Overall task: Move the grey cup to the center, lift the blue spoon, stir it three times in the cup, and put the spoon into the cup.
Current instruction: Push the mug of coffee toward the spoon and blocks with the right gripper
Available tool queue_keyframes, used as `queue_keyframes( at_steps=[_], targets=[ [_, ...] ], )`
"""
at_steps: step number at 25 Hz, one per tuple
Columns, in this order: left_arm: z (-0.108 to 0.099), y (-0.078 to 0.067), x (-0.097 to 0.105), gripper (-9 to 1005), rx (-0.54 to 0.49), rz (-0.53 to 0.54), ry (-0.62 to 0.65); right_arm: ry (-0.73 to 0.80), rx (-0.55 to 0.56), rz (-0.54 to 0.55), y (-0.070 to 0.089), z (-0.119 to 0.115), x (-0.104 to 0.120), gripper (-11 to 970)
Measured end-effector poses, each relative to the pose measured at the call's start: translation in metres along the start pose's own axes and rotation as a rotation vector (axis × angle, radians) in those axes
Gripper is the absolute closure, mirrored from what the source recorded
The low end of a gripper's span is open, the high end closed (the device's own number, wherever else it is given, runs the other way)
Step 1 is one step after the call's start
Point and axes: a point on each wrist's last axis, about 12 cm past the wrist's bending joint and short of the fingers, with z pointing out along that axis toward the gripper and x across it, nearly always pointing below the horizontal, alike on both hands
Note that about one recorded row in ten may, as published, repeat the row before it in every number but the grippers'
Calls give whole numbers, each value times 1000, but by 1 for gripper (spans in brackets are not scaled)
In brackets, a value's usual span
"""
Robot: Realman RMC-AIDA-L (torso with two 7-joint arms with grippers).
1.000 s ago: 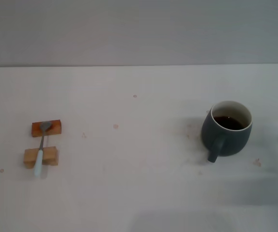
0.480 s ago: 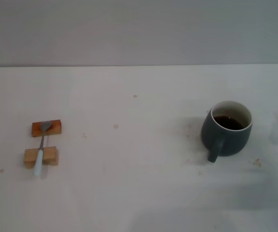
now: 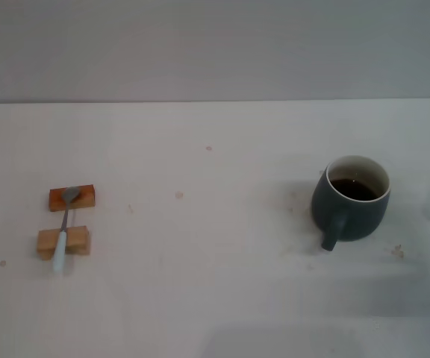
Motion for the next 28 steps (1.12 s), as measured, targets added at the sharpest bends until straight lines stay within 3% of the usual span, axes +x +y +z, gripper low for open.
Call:
queue_keyframes(
  at_steps=[13,21,28],
  targets=[
    [0,0,0,216,2,6,-4,18,-32,-33,0,-3,4,908],
    [-1,1,0,218,0,8,-1,-4,-141,-30,20,-14,4,908],
    [0,0,0,220,1,8,-2,-37,-166,-27,26,-19,1,908]
  ],
)
